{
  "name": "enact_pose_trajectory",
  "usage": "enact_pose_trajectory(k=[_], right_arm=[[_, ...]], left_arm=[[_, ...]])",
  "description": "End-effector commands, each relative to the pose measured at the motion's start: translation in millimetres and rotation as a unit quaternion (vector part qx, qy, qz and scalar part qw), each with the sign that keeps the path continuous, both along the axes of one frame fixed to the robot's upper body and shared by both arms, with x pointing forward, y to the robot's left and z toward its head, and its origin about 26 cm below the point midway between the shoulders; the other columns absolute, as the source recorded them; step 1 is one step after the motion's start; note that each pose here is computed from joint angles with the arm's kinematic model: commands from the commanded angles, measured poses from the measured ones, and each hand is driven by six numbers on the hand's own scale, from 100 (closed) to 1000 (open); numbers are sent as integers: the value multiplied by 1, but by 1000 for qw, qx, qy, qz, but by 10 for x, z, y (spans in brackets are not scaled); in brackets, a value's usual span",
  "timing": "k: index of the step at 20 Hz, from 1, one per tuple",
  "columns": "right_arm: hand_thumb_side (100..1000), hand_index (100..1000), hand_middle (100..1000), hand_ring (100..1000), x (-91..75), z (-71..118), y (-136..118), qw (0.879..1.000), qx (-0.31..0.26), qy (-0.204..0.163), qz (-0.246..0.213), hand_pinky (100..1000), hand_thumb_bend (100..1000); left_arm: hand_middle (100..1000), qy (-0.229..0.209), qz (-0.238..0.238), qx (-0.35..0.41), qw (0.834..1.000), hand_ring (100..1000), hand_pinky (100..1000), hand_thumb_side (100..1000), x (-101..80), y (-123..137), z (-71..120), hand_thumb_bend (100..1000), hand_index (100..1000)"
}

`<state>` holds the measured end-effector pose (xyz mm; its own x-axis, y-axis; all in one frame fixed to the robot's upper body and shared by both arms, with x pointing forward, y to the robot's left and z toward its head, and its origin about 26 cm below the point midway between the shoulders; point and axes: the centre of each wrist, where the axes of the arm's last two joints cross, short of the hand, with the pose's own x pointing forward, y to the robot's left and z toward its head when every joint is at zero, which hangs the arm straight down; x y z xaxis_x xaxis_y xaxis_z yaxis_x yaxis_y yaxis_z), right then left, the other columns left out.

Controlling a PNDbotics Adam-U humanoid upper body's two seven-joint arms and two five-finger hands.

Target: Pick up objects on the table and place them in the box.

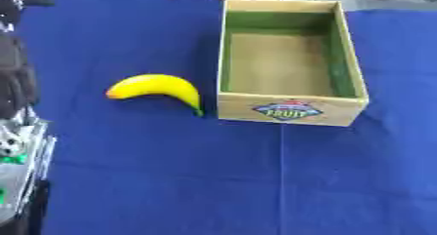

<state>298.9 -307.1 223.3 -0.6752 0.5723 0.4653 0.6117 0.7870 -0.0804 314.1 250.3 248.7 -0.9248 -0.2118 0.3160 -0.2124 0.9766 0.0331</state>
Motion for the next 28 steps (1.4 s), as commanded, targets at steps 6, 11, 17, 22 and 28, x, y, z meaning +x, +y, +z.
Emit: enact_pose_trajectory(k=[6,11,17,22,28], right_arm=[[996,916,754,747,-44,94,-42,1000,-21,-13,-8,783,100],[997,916,754,747,-50,87,-53,1000,-25,-9,-10,784,100],[998,916,754,747,-46,83,-39,1000,-25,-8,-6,784,100],[998,916,754,747,-45,83,-34,1000,-26,-6,-4,784,100],[999,916,753,747,-46,74,-30,1000,-27,-3,-2,785,100]], left_arm=[[671,-3,72,117,991,630,559,912,-67,211,279,370,905],[710,32,110,208,971,664,570,895,-1,257,365,366,923],[756,100,234,382,889,725,599,903,-14,318,647,344,944],[809,154,264,483,821,768,623,925,-9,242,733,328,982],[821,200,264,566,755,798,647,884,142,221,768,332,988]])
